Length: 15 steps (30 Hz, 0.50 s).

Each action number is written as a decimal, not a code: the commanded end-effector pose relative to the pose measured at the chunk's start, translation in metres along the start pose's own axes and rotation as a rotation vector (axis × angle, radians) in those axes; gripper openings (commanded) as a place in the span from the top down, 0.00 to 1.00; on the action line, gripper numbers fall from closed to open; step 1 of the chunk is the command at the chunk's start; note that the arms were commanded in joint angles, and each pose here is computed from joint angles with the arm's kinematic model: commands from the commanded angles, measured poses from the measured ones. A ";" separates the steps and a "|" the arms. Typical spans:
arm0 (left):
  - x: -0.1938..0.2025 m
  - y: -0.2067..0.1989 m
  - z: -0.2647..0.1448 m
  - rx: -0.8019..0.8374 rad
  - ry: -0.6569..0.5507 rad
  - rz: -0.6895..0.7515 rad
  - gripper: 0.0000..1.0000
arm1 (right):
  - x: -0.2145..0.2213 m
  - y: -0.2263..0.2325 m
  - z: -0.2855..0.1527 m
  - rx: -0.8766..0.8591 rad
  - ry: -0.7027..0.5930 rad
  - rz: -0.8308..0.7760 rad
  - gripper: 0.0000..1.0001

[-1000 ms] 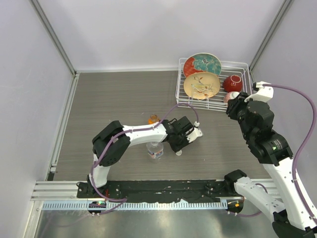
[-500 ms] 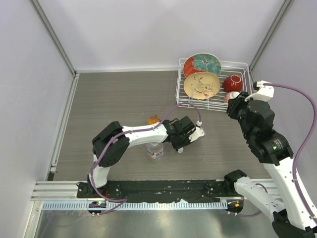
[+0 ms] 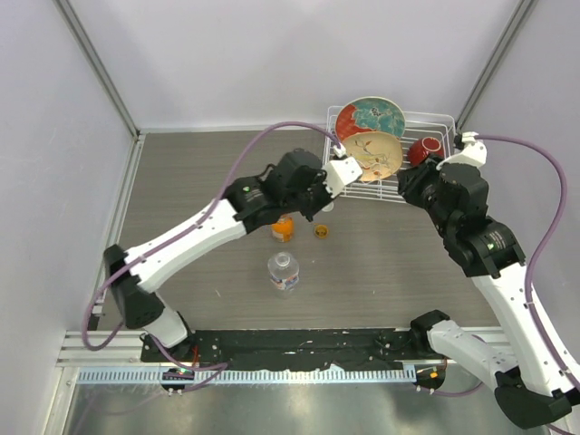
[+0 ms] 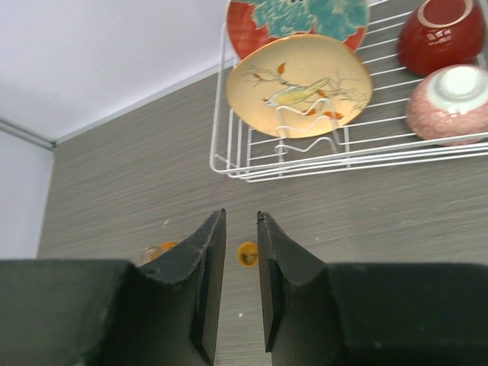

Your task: Screw on the bottle caps

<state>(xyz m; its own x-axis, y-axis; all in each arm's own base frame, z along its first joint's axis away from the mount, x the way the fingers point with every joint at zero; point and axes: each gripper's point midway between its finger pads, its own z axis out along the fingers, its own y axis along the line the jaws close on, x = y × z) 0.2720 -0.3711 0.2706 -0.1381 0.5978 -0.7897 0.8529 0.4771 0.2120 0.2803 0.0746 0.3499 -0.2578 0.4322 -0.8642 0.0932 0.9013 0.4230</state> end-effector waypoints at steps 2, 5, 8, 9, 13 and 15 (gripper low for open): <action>-0.023 0.027 -0.059 -0.104 -0.173 0.112 1.00 | -0.007 0.045 0.004 -0.178 0.009 0.170 0.71; -0.039 0.029 -0.070 -0.128 -0.318 0.139 1.00 | 0.008 0.068 0.009 -0.291 0.072 0.234 0.71; -0.044 0.024 -0.082 -0.144 -0.495 0.170 1.00 | 0.026 0.088 0.013 -0.392 0.146 0.286 0.70; -0.034 0.021 -0.081 -0.149 -0.519 0.169 1.00 | 0.030 0.093 0.014 -0.413 0.168 0.331 0.68; -0.045 0.023 -0.088 -0.199 -0.651 0.177 1.00 | 0.038 0.123 0.006 -0.596 0.230 0.449 0.57; -0.058 0.027 -0.097 -0.260 -0.741 0.225 1.00 | 0.050 0.127 0.006 -0.637 0.273 0.503 0.52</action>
<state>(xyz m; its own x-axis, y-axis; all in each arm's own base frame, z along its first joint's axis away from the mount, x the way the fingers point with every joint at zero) 0.2505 -0.3224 0.2951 0.2114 0.3876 -0.8973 0.7804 0.4858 0.3937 0.2976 0.1776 0.3224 -0.4895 0.6394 -0.5929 -0.1341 0.6167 0.7757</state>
